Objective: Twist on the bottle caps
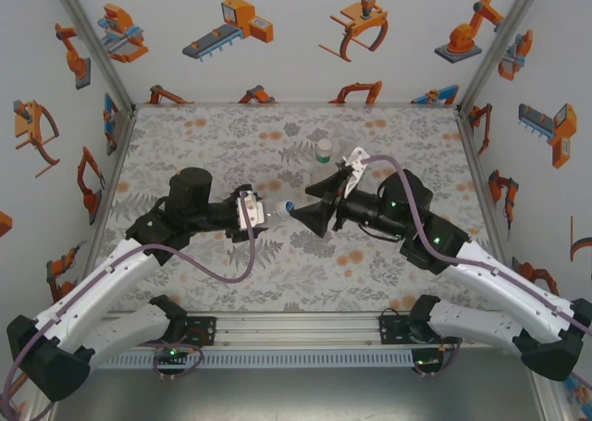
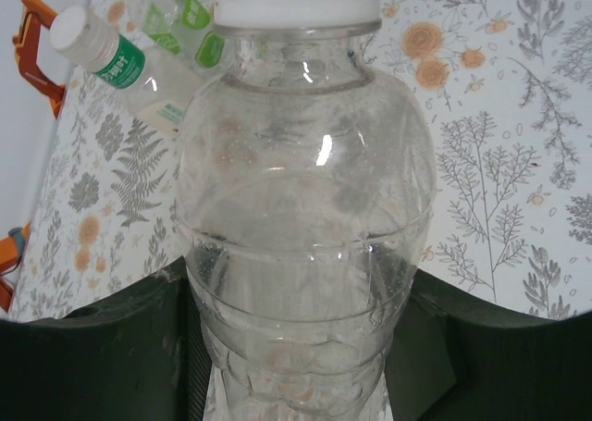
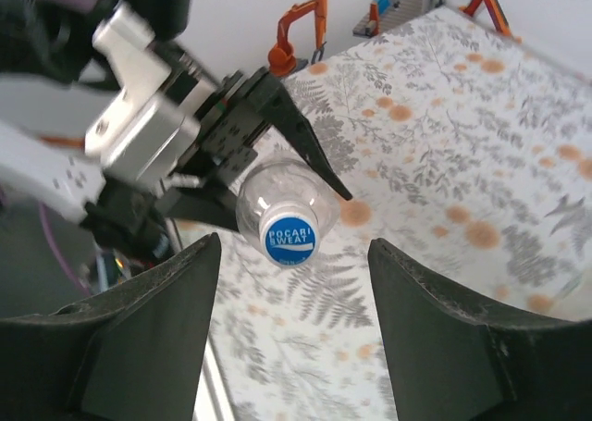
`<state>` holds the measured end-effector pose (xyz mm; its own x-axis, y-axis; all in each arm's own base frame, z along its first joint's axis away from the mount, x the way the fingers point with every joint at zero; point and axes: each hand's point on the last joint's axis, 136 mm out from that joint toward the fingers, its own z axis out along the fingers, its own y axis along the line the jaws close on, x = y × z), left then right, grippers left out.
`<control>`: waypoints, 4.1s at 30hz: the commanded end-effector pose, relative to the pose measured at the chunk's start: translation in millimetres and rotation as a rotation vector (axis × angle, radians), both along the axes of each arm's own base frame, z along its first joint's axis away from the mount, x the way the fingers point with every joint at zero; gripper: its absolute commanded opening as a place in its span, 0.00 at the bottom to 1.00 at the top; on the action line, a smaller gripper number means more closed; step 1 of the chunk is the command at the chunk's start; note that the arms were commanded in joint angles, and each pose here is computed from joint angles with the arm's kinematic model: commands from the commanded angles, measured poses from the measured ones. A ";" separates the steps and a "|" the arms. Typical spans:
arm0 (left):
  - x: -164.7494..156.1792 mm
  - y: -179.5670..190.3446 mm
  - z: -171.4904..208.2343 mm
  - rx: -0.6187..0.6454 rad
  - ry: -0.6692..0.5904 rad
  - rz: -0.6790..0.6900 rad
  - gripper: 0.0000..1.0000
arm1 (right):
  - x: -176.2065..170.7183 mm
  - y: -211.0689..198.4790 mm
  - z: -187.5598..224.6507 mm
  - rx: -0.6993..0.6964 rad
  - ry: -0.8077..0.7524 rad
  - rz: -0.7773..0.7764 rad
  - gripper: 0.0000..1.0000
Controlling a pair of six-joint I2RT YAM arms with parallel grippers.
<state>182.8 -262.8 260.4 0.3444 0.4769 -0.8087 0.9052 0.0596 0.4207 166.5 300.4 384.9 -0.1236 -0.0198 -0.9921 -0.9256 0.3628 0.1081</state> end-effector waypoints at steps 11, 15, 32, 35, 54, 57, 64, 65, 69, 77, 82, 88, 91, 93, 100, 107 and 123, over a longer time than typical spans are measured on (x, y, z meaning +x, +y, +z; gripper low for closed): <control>-40.2 -8.7 9.3 -0.017 0.065 -0.228 0.00 | -63.1 8.6 -19.5 -0.268 -0.477 0.452 0.58; -40.8 -9.0 8.1 -0.008 0.069 -0.233 0.00 | -60.0 17.3 -15.4 -0.260 -0.482 0.472 0.55; -43.7 -11.0 5.3 0.007 0.087 -0.244 0.00 | -52.5 29.3 -19.4 -0.270 -0.489 0.455 0.37; -43.6 -11.1 5.1 0.008 0.087 -0.244 0.00 | -51.1 28.9 -20.9 -0.276 -0.487 0.447 0.32; -0.4 -2.4 -1.5 0.055 -0.002 -0.003 0.00 | 15.2 27.0 -30.4 0.056 0.164 -0.015 0.00; 6.7 -0.2 -2.4 0.062 -0.014 0.036 0.00 | 27.7 23.7 -34.4 0.144 0.318 -0.096 0.00; 26.2 6.6 -4.3 0.085 -0.041 0.148 0.00 | 55.0 17.8 -50.3 0.293 0.689 -0.285 0.00; 29.5 8.0 -5.7 0.093 -0.042 0.166 0.00 | 57.6 18.0 -53.1 0.302 0.730 -0.303 0.00; 41.5 13.2 -7.5 0.113 -0.047 0.239 0.00 | 64.2 21.0 -57.9 0.319 0.804 -0.340 0.00; 49.9 18.3 -6.1 0.119 -0.060 0.295 0.00 | 68.0 29.1 -61.6 0.281 0.848 -0.349 0.00; 41.5 14.7 -3.1 0.099 -0.060 0.246 0.00 | 66.9 28.6 -55.9 0.253 0.800 -0.328 0.18; 30.6 9.5 -0.1 0.075 -0.055 0.183 0.00 | 58.5 16.4 -33.9 0.165 0.572 -0.293 0.52; 25.0 6.9 -0.2 0.066 -0.048 0.149 0.00 | 49.7 6.9 -19.4 0.104 0.379 -0.256 0.55; 20.5 5.3 1.1 0.060 -0.045 0.123 0.00 | 39.7 2.9 -9.5 0.056 0.223 -0.206 0.55; -7.2 -4.6 3.0 0.030 -0.002 -0.039 0.00 | -5.7 0.6 5.9 -0.093 -0.226 0.040 0.55; -25.7 -8.9 3.4 0.011 0.030 -0.144 0.00 | -45.1 6.3 -7.4 -0.265 -0.452 0.318 0.54; -27.3 -9.0 3.0 0.022 0.046 -0.154 0.00 | -52.0 31.1 -17.4 -0.311 -0.567 0.481 0.53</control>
